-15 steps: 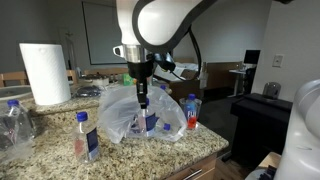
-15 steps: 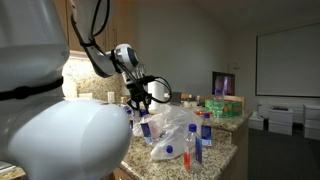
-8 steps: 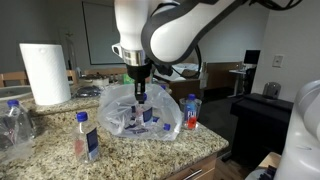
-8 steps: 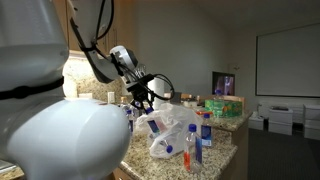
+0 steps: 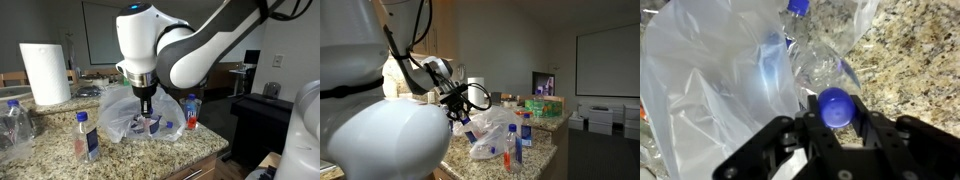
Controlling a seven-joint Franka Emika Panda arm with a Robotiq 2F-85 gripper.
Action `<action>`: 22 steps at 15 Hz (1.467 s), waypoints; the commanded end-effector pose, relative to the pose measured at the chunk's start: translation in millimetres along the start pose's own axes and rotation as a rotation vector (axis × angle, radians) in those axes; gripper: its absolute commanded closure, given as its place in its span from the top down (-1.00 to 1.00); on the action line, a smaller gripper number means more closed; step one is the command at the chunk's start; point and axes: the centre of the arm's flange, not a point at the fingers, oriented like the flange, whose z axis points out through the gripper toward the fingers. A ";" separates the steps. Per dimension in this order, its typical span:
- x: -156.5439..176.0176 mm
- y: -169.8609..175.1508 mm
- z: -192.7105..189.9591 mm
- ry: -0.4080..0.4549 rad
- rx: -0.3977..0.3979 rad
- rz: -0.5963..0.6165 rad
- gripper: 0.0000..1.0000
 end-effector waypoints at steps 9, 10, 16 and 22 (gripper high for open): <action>-39.3 -71.0 33.5 0.077 -0.257 -0.016 -0.78; -41.7 -74.6 38.5 0.076 -0.270 -0.020 -0.78; -41.2 -81.8 55.2 0.125 -0.322 0.024 -0.78; -35.2 -71.7 69.4 0.194 -0.360 0.097 -0.78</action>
